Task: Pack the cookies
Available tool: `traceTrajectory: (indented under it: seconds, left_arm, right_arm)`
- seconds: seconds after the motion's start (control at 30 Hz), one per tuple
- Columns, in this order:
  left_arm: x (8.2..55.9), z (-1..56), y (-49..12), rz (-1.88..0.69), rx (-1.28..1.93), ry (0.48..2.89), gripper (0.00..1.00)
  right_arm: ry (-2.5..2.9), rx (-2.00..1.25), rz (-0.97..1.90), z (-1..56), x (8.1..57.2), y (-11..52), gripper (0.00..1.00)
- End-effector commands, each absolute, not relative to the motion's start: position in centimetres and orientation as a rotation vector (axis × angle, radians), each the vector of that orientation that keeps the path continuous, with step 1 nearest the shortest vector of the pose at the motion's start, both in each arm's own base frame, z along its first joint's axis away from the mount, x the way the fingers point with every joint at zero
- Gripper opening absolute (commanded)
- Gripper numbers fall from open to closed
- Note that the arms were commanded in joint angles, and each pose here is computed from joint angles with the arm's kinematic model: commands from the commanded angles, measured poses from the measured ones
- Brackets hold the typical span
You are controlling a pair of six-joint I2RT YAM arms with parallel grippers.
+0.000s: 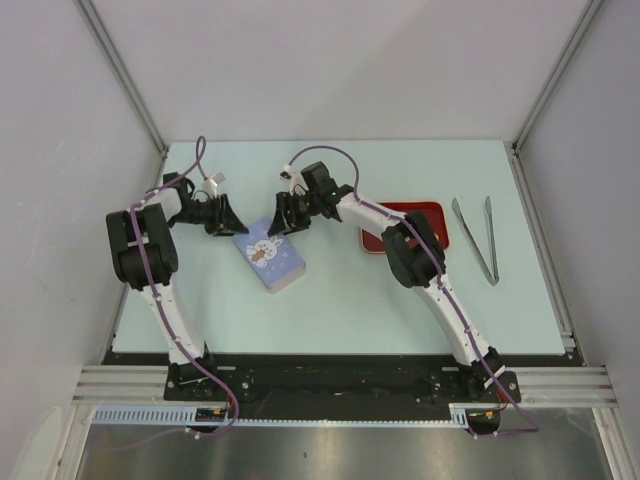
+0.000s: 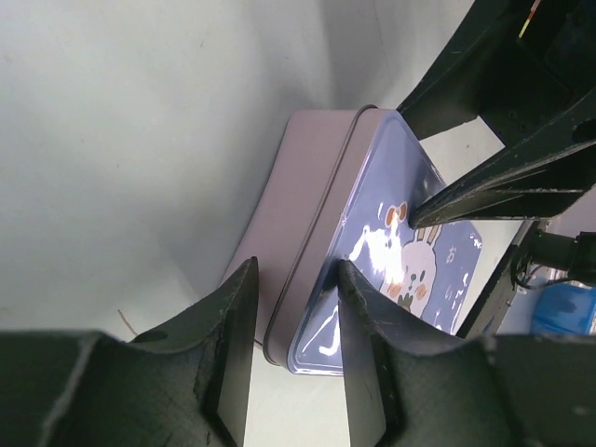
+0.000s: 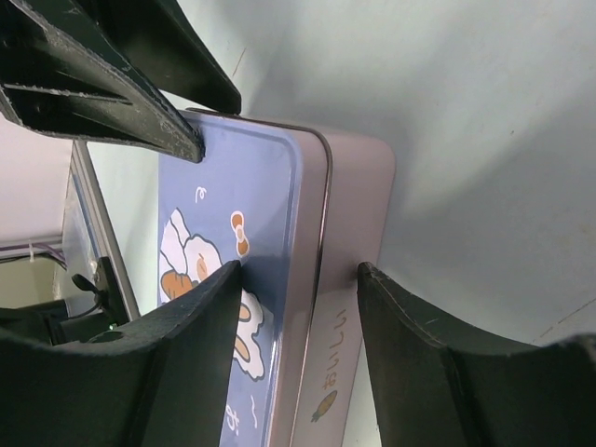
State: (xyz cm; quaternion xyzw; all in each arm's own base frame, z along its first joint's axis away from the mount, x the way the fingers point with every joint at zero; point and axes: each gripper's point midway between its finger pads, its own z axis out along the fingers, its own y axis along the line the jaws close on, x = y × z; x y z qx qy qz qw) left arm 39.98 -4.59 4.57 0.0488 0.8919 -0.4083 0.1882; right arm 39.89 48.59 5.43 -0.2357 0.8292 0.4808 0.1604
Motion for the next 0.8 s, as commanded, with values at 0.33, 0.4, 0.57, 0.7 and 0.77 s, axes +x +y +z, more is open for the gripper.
traceTrajectory:
  seconds: [0.33, 0.4, 0.57, 0.7, 0.77]
  left_arm:
    - [37.7, -0.4, -2.8, -0.963, 0.100, 2.736, 0.42]
    - [37.8, -0.1, -3.1, -0.972, 0.103, 2.726, 0.45]
    - [38.3, 0.1, -4.3, -0.948, 0.128, 2.727, 0.46]
    - [38.9, 0.1, -5.8, -0.931, 0.156, 2.731, 0.47]
    - [39.2, 0.0, -6.7, -0.939, 0.160, 2.734, 0.47]
  right_arm:
    - [2.372, -0.683, 1.305, 7.6, 39.8, 46.1, 0.57]
    - [2.369, -0.681, 1.286, 7.8, 40.0, 45.7, 0.56]
    - [2.402, -0.679, 1.207, 7.1, 40.1, 44.3, 0.55]
    - [2.416, -0.679, 1.140, 6.8, 40.3, 43.3, 0.54]
    - [2.426, -0.667, 1.110, 6.7, 40.6, 42.7, 0.53]
